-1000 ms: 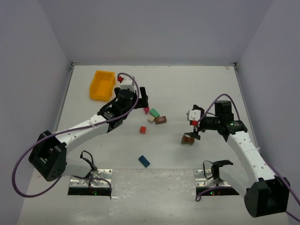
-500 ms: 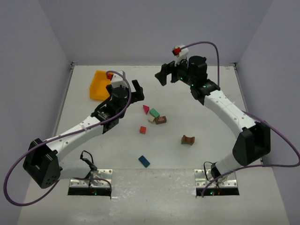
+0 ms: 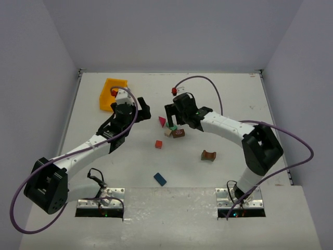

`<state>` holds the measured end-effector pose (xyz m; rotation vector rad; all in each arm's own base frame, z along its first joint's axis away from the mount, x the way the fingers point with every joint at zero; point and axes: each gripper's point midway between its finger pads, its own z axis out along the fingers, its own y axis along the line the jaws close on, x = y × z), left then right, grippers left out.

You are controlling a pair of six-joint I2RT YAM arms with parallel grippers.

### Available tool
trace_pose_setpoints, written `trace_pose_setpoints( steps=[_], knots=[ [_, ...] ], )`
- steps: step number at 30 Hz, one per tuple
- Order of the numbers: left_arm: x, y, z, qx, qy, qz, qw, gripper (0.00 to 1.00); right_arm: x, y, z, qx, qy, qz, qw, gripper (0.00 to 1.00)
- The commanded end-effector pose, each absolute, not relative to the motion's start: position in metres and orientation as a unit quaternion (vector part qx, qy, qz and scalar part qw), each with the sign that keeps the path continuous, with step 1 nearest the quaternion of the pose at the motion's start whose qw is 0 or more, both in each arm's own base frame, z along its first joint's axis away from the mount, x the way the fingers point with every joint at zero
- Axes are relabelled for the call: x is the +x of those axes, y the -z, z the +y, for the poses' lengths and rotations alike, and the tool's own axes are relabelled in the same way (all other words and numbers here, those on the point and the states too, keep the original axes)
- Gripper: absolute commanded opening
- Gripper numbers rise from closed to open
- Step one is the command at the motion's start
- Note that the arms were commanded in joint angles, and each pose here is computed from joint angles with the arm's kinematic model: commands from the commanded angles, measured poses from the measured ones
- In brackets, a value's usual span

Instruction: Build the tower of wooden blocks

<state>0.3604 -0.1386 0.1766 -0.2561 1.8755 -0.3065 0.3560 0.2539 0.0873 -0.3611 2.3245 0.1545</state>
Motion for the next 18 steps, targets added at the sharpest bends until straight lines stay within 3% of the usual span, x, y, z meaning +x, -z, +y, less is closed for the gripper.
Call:
trace_pose_setpoints(
  steps=[1, 18],
  knots=[
    [0.367, -0.192, -0.140, -0.119, 0.154, 0.780, 0.595, 1.00, 0.368, -0.098, 0.268, -0.108, -0.038, 0.910, 0.399, 0.99],
    [0.364, -0.190, -0.131, -0.137, 0.142, 0.776, 0.599, 1.00, 0.332, -0.079, 0.265, -0.107, -0.023, 0.920, 0.376, 0.99]
  ],
)
